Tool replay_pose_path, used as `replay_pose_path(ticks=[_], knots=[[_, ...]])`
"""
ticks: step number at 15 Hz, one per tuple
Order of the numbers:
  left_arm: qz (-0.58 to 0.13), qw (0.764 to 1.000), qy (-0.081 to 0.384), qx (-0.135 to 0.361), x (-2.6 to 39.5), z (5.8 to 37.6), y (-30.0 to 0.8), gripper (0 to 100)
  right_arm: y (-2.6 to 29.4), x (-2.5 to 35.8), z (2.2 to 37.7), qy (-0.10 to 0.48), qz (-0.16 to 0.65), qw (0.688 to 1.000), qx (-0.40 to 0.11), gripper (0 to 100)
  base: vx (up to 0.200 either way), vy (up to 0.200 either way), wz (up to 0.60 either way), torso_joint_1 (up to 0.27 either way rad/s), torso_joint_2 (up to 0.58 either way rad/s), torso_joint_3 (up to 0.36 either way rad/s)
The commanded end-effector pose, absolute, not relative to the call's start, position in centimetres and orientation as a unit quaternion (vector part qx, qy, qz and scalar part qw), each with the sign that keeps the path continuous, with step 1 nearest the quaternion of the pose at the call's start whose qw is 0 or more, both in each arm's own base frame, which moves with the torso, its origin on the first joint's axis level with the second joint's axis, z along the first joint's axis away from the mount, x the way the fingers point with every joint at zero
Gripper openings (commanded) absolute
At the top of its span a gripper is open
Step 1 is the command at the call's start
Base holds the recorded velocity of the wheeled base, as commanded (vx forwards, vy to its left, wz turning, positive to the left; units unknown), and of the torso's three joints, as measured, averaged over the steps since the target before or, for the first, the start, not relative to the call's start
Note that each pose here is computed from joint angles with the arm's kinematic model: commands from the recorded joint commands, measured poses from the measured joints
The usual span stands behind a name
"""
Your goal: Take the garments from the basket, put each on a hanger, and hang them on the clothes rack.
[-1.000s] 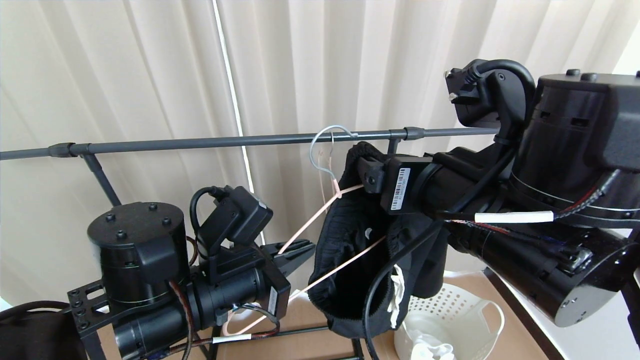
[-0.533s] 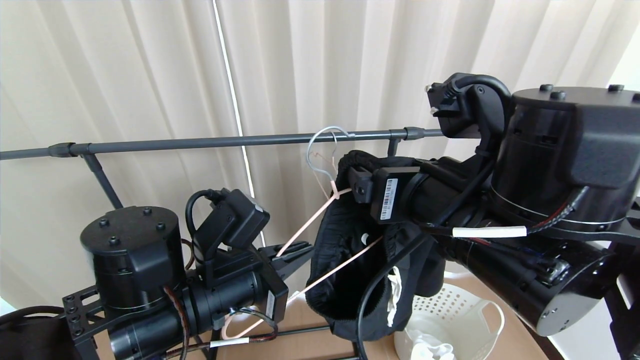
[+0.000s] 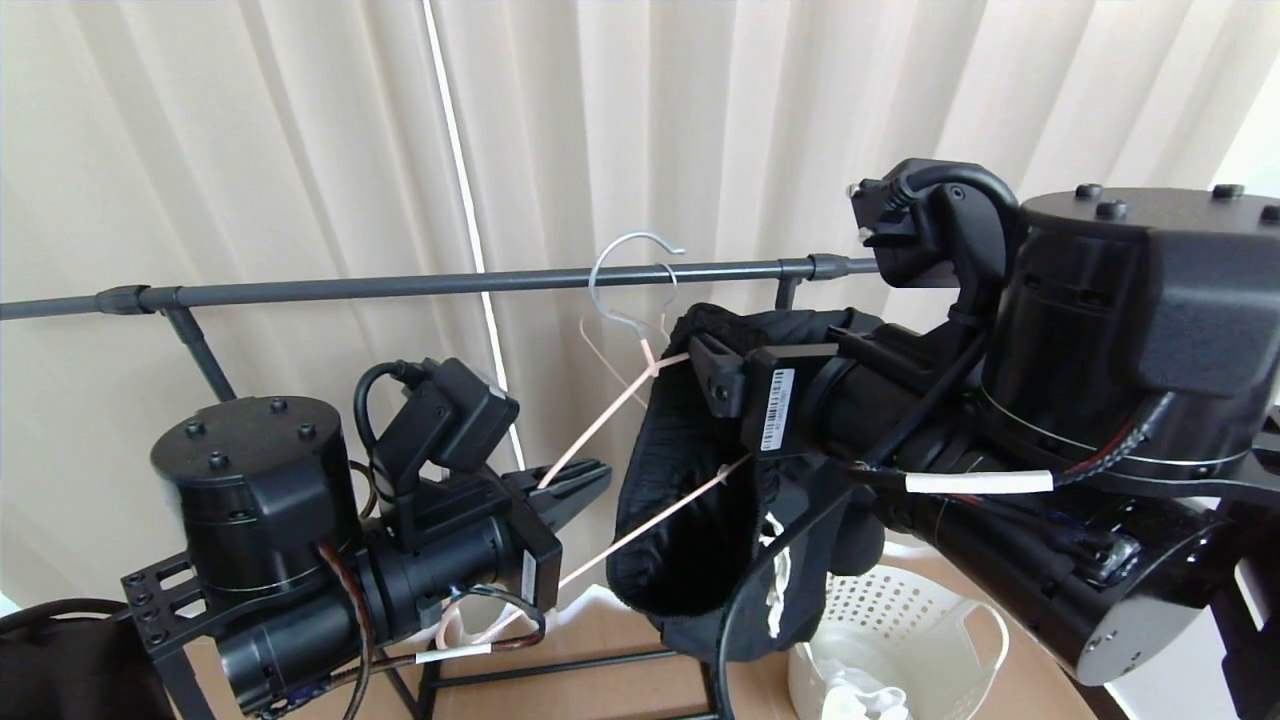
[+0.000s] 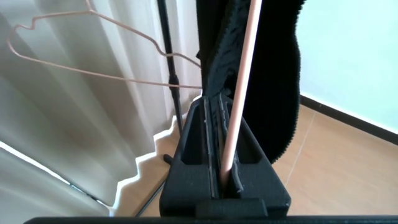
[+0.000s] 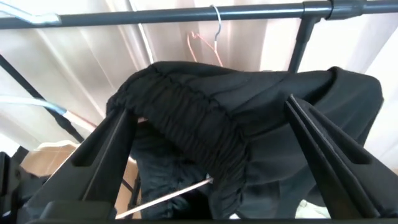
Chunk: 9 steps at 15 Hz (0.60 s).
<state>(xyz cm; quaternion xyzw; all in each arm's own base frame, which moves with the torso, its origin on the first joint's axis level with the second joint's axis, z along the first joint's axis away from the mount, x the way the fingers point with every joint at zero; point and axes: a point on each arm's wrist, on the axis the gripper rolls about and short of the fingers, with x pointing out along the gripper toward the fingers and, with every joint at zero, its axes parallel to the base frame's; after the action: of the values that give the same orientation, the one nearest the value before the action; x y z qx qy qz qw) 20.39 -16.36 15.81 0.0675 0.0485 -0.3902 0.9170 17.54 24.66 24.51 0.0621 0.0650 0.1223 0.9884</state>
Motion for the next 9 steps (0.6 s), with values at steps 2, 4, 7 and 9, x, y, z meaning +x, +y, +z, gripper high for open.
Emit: replay_pose_path(ticks=[2, 4, 7, 9], knots=[[-0.383, 0.92, 0.051, 0.067, 21.0, 15.2, -16.2, 0, 24.3, 17.3, 24.9, 0.061, 0.123, 0.988, 0.066, 100, 0.0, 0.0, 0.0, 0.0, 0.0, 0.0], [-0.383, 0.92, 0.05, 0.067, 21.3, 14.9, -16.3, 0, 23.7, 16.8, 25.3, 0.059, 0.135, 0.987, 0.07, 100, 0.0, 0.0, 0.0, 0.0, 0.0, 0.0], [-0.389, 0.918, 0.044, 0.059, 21.2, 14.8, -16.2, 0, 22.4, 16.3, 25.9, 0.055, 0.159, 0.983, 0.075, 100, 0.0, 0.0, 0.0, 0.0, 0.0, 0.0], [-0.408, 0.911, 0.036, 0.057, 21.2, 14.9, -15.9, 0, 19.6, 16.6, 26.6, 0.042, 0.158, 0.985, 0.046, 100, 0.0, 0.0, 0.0, 0.0, 0.0, 0.0]])
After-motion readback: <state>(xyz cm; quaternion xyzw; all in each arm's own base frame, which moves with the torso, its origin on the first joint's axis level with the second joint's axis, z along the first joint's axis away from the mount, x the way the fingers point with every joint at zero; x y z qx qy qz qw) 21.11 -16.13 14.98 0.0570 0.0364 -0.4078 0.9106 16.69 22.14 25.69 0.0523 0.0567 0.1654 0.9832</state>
